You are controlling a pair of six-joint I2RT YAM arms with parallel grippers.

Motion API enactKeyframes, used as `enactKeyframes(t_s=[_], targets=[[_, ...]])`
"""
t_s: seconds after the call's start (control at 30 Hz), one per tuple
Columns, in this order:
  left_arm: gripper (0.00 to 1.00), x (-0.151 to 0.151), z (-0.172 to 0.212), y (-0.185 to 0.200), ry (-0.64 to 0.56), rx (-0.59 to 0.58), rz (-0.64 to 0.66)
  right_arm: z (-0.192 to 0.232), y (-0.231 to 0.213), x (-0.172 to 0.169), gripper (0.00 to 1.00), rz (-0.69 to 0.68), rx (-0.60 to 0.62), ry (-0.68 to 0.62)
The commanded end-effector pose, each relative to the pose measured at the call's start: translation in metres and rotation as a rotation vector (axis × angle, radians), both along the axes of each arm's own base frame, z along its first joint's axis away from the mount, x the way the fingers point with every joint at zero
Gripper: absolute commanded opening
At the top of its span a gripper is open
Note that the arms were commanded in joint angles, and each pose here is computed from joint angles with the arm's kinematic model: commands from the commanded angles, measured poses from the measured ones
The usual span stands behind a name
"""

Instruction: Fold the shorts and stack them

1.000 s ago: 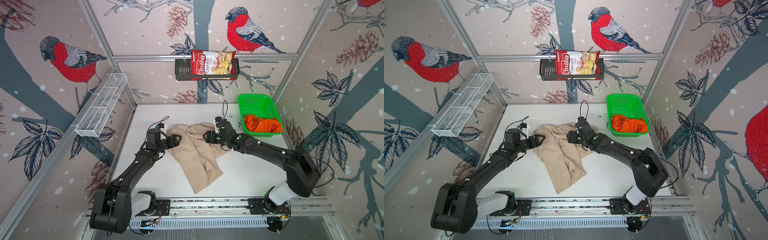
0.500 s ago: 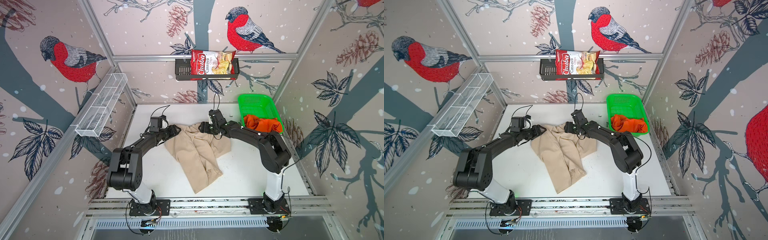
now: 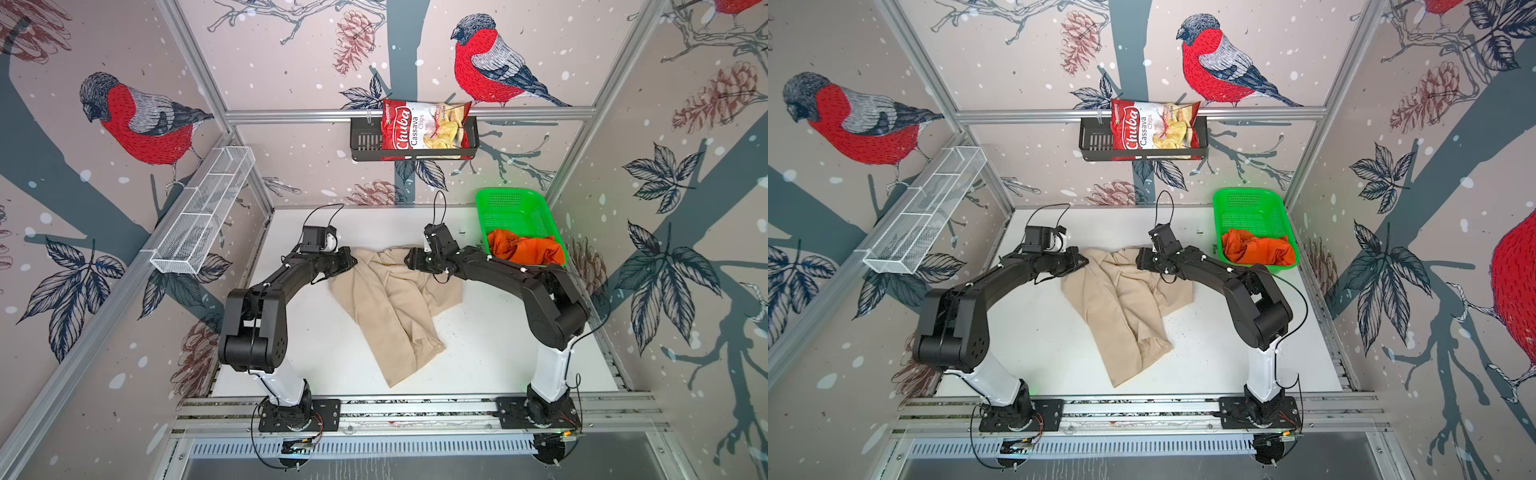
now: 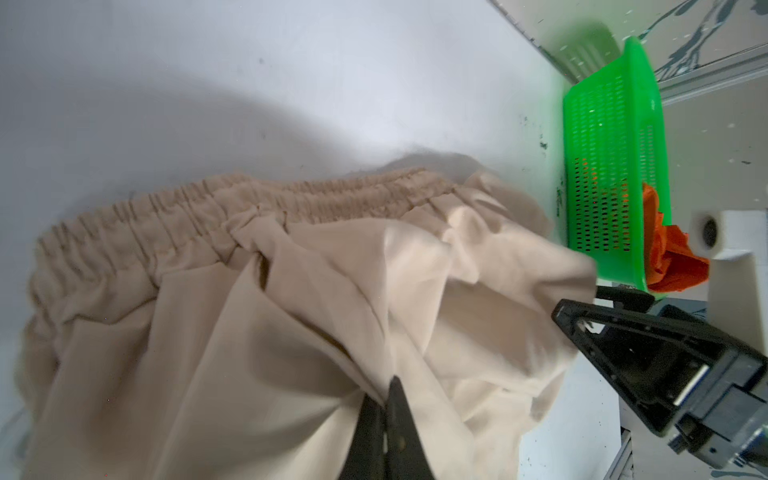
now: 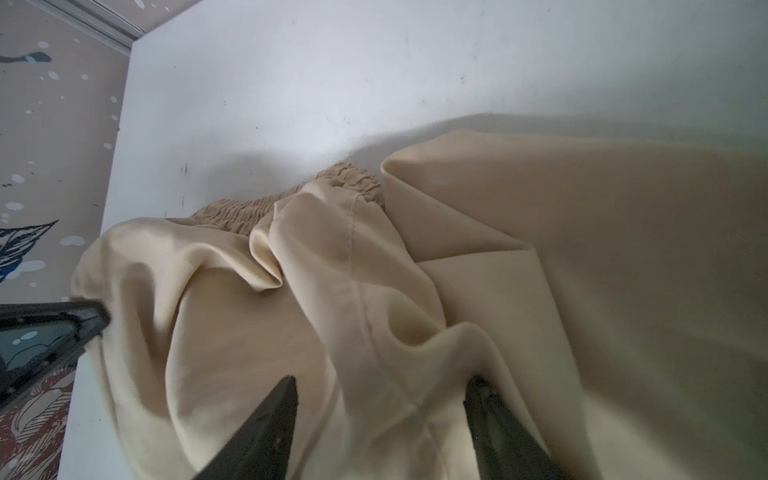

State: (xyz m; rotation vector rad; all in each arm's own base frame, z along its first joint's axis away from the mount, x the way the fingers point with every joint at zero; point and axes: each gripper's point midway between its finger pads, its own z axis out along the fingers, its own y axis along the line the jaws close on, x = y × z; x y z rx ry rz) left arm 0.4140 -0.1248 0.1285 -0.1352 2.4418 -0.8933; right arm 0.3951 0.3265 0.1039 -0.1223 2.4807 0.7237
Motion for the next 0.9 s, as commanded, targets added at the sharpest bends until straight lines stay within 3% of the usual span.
enactKeyframes(t_s=[0.0, 0.23, 0.5, 0.7, 0.77, 0.87], targets=[[0.02, 0.004, 0.038, 0.0, -0.114, 0.044, -0.053, 0.03, -0.009, 0.006, 0.68, -0.027, 0.028, -0.113], [0.0, 0.008, 0.138, -0.001, -0.359, 0.159, -0.188, 0.091, -0.028, -0.008, 0.69, -0.035, 0.147, -0.277], [0.0, 0.008, 0.245, -0.006, -0.671, 0.318, -0.346, 0.157, -0.051, -0.007, 0.7, -0.079, 0.169, -0.49], [0.0, 0.044, 0.321, 0.028, -0.807, 0.554, -0.187, 0.196, -0.071, -0.003, 0.7, -0.109, 0.215, -0.569], [0.0, 0.049, 0.344, 0.033, -0.844, 0.574, -0.144, 0.202, -0.076, -0.001, 0.7, -0.117, 0.222, -0.585], [0.0, 0.036, 0.354, 0.017, -0.891, 0.51, -0.217, 0.201, -0.08, 0.001, 0.71, -0.123, 0.22, -0.584]])
